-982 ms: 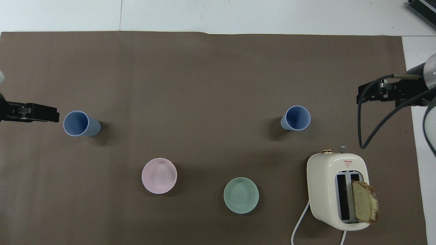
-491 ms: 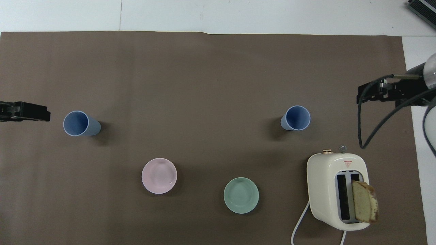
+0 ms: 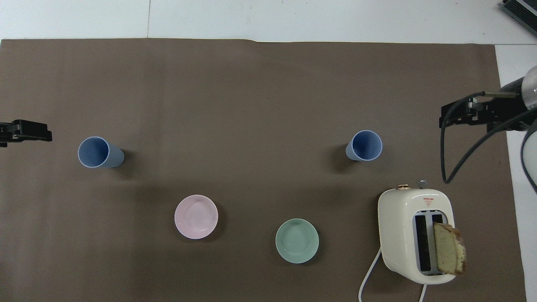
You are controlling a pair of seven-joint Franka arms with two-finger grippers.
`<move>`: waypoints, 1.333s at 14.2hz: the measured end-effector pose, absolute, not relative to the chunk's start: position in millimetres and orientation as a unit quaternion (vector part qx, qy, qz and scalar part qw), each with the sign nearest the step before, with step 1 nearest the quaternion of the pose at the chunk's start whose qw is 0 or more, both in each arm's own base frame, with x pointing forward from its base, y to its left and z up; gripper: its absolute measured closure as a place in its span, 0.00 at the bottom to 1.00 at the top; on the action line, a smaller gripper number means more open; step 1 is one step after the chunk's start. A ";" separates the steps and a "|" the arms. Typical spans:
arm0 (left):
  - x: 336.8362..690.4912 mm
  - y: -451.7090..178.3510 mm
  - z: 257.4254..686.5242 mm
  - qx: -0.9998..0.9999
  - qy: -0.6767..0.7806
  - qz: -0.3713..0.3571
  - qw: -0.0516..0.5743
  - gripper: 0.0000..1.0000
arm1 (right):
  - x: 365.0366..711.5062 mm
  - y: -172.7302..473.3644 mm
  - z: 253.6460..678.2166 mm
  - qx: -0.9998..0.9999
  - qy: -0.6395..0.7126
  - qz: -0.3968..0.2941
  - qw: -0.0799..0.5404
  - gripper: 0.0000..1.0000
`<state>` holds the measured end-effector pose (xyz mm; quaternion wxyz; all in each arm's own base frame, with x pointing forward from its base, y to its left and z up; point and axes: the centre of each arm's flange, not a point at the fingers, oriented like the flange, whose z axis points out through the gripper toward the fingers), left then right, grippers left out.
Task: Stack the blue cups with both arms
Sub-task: 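Reach the left gripper to the nearby blue cup and grasp it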
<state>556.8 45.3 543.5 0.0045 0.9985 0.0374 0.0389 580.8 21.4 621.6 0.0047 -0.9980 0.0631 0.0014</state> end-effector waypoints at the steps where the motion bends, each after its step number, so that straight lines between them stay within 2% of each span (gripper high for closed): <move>1: 558.1 47.3 525.9 0.999 0.039 0.033 0.005 0.00 | 580.8 21.4 621.6 -0.998 0.063 0.001 0.005 0.00; 8: 558.1 61.3 409.3 0.998 0.059 0.017 0.013 0.00 | 580.8 21.4 621.6 -0.998 0.063 0.001 0.005 0.00; 15: 555.6 55.1 381.0 0.997 0.069 0.004 0.027 0.00 | 580.8 21.4 621.6 -0.998 0.063 0.001 0.005 0.00; 16: 556.4 54.1 378.4 0.997 0.069 0.004 0.028 0.08 | 580.8 21.4 621.6 -0.998 0.063 0.001 0.005 0.00; 18: 557.5 52.2 376.0 0.997 0.067 0.004 0.029 0.35 | 580.8 21.4 621.6 -0.998 0.063 0.001 0.005 0.00; 19: 557.6 51.8 376.0 0.997 0.067 0.005 0.029 0.45 | 580.8 21.4 621.6 -0.998 0.063 0.001 0.005 0.00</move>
